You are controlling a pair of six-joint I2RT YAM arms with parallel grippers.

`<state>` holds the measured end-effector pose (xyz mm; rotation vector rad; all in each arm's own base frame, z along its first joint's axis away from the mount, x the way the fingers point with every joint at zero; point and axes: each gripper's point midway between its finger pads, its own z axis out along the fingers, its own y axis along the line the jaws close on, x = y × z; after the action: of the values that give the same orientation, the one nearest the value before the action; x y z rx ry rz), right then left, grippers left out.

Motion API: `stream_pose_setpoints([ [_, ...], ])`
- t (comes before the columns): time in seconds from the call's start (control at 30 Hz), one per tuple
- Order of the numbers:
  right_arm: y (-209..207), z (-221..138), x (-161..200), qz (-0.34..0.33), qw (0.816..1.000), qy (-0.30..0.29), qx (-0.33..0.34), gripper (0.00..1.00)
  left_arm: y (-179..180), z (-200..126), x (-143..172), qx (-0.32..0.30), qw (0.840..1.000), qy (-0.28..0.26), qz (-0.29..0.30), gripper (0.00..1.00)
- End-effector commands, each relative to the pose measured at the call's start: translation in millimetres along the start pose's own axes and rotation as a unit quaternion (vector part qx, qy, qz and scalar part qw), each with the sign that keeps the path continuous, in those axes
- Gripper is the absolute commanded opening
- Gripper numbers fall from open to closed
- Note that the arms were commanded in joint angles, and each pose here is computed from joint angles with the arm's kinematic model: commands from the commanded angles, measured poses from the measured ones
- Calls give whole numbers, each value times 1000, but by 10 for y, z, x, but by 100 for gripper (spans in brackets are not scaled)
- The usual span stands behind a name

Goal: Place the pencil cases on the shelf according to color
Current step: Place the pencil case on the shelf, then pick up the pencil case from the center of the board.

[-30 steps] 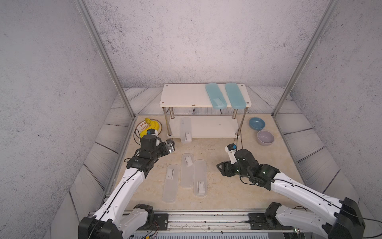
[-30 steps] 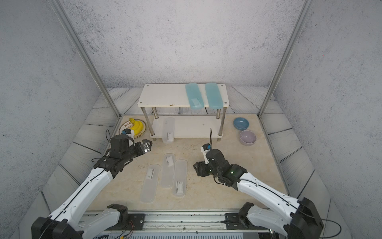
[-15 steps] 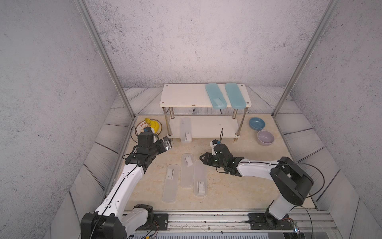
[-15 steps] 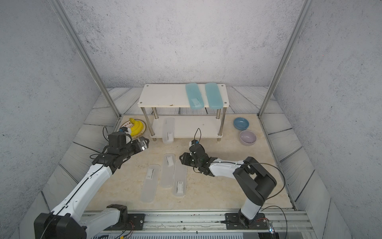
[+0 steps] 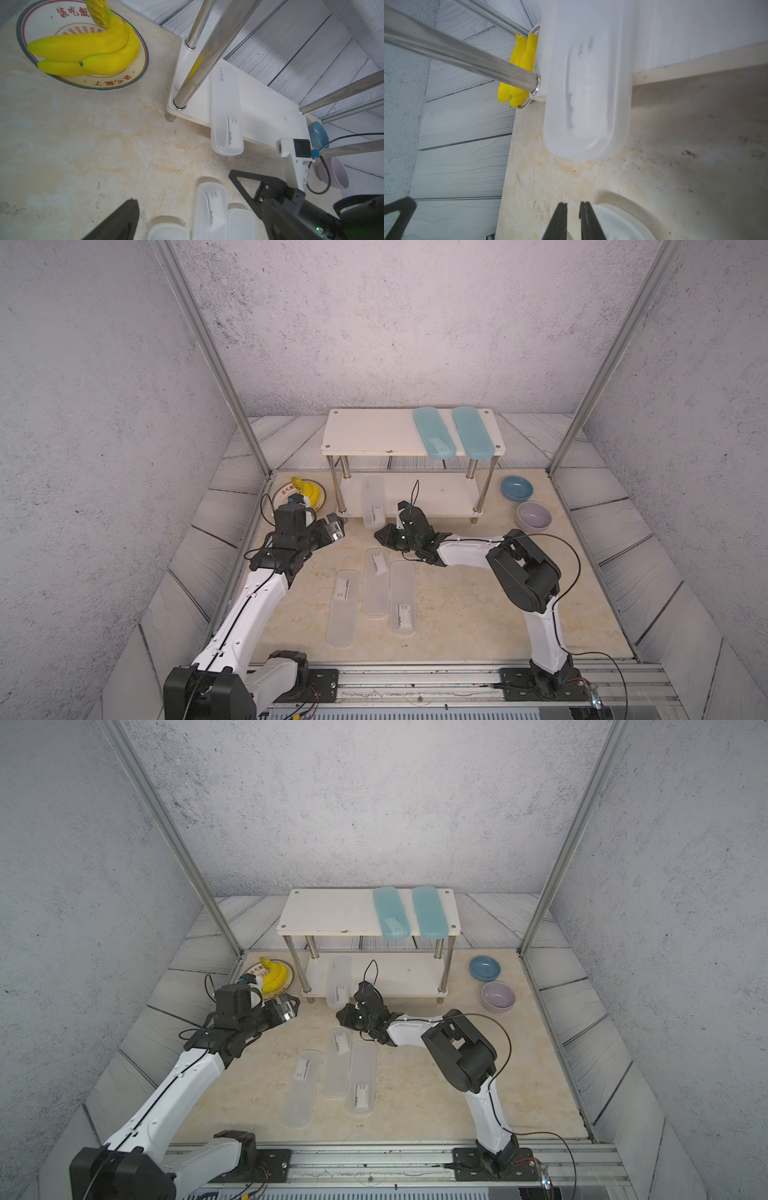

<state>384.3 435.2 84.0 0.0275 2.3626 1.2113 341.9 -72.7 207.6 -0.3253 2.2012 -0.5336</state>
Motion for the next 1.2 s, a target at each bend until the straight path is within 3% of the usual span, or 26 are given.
stream_pose_setpoints([
  [0.0,-15,142,-18,10,1000,10,-3,18,-25,-84,-74,8,1000,-19,3,99],
  [0.3,157,373,-242,-7,1000,2,-16,17,-65,-64,-31,25,1000,-12,-2,99],
  [0.57,152,420,-189,6,1000,13,-23,19,-69,-93,-54,27,1000,-17,-3,99],
  [0.7,114,274,-70,10,999,26,-16,31,-58,-111,-57,25,1000,-19,-2,99],
  [0.83,-57,-31,92,20,998,40,37,51,-56,-106,-67,24,999,-21,-1,99],
  [1.0,-148,-430,253,24,996,46,66,63,-59,-61,-46,30,999,-17,-4,99],
  [1.17,-337,-846,490,-10,987,74,141,69,-101,-56,-45,40,999,-13,2,99],
])
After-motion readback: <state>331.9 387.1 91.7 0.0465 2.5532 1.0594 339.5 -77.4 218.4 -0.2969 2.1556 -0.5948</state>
